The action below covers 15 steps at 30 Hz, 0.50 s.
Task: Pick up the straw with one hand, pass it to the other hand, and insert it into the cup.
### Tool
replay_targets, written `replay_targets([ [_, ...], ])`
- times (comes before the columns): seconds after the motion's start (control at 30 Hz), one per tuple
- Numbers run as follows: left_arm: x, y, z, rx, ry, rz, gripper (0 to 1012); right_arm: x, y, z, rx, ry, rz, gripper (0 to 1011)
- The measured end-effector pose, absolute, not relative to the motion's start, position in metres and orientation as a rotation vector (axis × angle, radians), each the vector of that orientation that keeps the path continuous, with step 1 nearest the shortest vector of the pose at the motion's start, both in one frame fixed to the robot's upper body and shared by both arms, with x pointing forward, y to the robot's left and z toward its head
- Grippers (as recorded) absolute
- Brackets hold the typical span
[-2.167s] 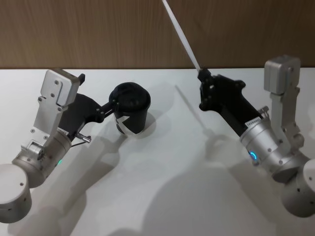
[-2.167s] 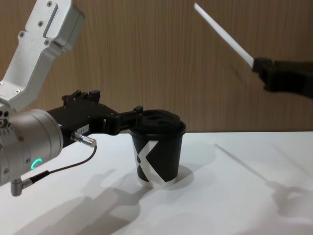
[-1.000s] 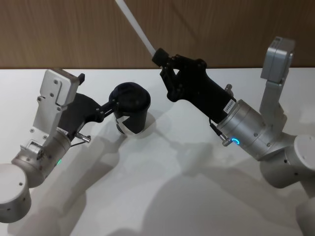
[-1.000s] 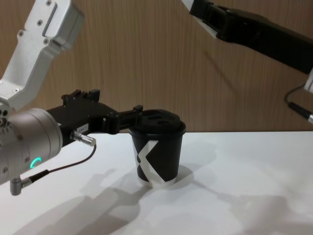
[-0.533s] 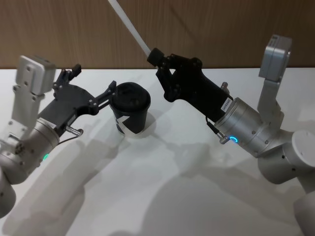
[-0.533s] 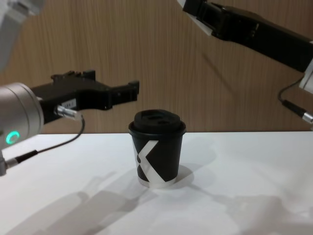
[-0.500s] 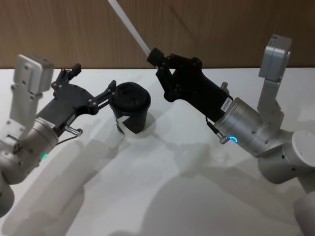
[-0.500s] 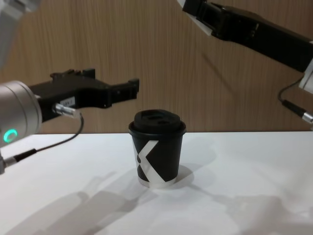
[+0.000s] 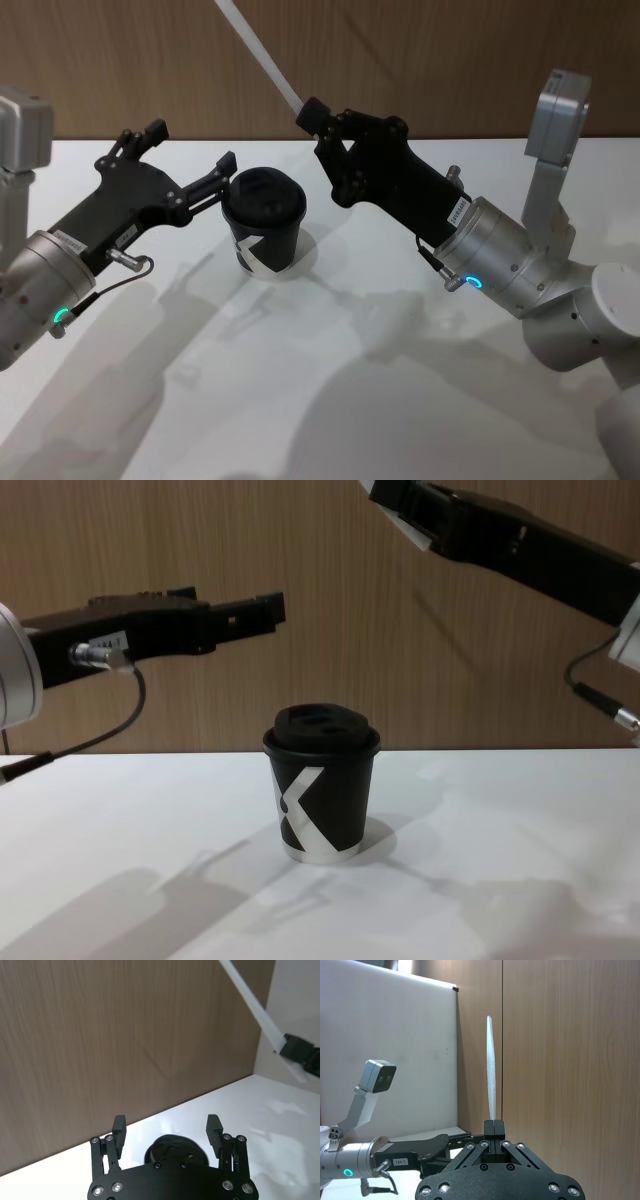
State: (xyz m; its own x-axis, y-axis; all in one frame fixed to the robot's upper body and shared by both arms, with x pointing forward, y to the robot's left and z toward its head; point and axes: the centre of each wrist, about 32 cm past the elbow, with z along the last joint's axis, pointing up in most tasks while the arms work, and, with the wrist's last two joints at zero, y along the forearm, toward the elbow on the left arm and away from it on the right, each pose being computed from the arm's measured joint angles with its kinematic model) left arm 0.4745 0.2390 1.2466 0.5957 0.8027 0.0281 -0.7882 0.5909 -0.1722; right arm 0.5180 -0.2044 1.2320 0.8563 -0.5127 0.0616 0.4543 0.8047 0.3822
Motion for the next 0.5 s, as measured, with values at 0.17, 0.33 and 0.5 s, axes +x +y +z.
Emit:
replay_targets([
  [0.17,0.4758,0.2435,1.2479,-0.192,-0.065,0.879,1003,0.5183,-0.2045,1.2320,0.367,-0.165,-0.519,0],
  [0.33,0.4795,0.2471,1.2472,-0.250,-0.019,0.826,1003,0.5185,-0.2044,1.2320,0.367,-0.166,-0.517,0],
  [0.5,0.4839,0.2491,1.2466,-0.300,0.010,0.785,1003,0.5186,-0.2043,1.2320,0.367,-0.165,-0.516,0],
])
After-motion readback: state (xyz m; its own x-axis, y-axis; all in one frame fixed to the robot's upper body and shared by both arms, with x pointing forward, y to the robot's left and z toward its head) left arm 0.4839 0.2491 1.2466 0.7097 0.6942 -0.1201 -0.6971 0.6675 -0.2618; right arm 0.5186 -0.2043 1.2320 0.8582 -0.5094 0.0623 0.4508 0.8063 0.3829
